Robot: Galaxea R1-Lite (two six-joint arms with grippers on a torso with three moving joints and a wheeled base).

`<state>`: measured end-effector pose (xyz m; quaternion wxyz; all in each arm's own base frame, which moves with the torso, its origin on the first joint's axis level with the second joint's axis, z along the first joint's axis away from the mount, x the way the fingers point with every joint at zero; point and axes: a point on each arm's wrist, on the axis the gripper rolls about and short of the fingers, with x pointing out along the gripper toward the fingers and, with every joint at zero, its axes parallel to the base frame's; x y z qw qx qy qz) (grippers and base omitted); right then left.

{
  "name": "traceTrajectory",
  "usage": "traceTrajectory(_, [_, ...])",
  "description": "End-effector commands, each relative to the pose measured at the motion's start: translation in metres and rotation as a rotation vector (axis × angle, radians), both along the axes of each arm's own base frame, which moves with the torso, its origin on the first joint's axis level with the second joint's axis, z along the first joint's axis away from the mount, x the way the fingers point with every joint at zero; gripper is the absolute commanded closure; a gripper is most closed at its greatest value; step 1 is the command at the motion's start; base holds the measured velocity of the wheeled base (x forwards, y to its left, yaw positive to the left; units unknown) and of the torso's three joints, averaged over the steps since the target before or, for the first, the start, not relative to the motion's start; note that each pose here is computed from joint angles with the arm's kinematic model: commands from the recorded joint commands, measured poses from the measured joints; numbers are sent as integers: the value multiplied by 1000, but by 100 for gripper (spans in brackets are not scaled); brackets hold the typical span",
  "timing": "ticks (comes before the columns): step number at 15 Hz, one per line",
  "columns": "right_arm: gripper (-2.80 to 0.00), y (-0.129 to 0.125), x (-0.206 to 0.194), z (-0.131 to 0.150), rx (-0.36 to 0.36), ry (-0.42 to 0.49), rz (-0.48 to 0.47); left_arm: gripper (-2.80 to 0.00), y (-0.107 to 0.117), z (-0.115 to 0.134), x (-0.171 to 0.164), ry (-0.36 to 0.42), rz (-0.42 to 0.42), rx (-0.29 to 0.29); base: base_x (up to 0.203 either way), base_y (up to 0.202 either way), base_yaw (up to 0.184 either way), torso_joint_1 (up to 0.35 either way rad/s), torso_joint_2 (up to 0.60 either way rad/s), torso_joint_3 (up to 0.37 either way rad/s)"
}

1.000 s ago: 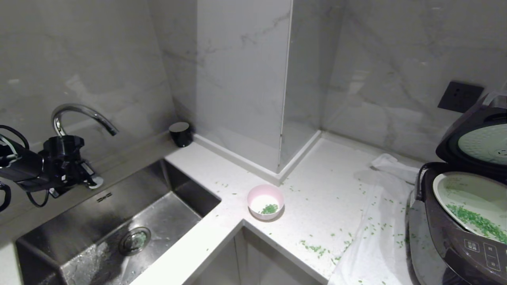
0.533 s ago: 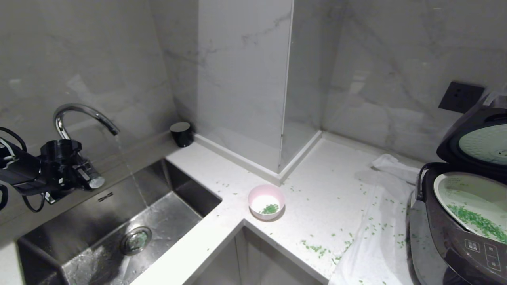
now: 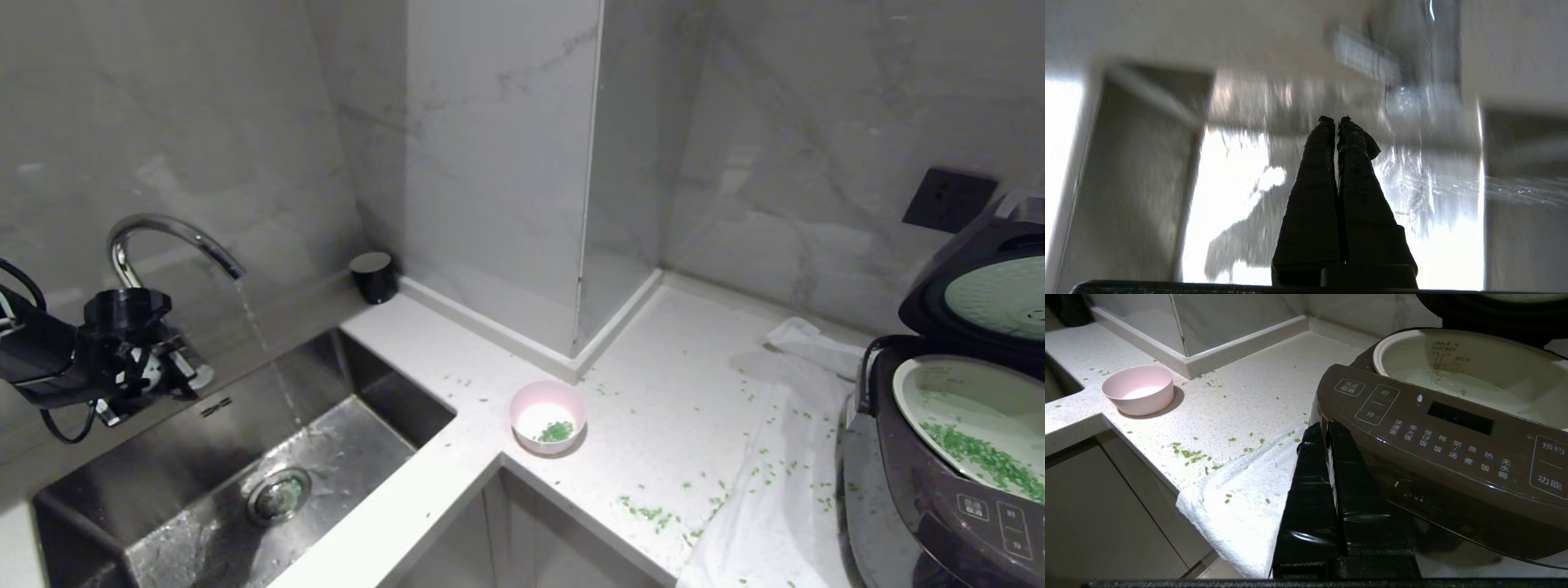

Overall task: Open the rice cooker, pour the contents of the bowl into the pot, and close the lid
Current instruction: Turn on the tap, then pick up the bowl on the table

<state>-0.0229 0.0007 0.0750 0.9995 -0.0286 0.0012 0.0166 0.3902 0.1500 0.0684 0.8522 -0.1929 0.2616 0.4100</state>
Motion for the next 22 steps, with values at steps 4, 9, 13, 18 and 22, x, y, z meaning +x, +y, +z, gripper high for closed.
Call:
traceTrajectory(4, [0,0,0,0,-1,3,1,0,-55,26,-57,14,-199,-109,0,0,0,0,0,0])
traceTrajectory(9, [0,0,0,-1,-1,4,1,0,-126,39,-95,45,-468,-135,0,0,0,0,0,0])
traceTrajectory(13, [0,0,0,0,0,3,1,0,-188,44,-123,58,-693,-134,0,0,0,0,0,0])
traceTrajectory(18, [0,0,0,0,-1,3,1,0,-245,63,-121,34,-879,-133,0,0,0,0,0,0])
traceTrajectory(22, [0,0,0,-1,0,4,1,0,-285,78,-92,73,-961,-136,0,0,0,0,0,0])
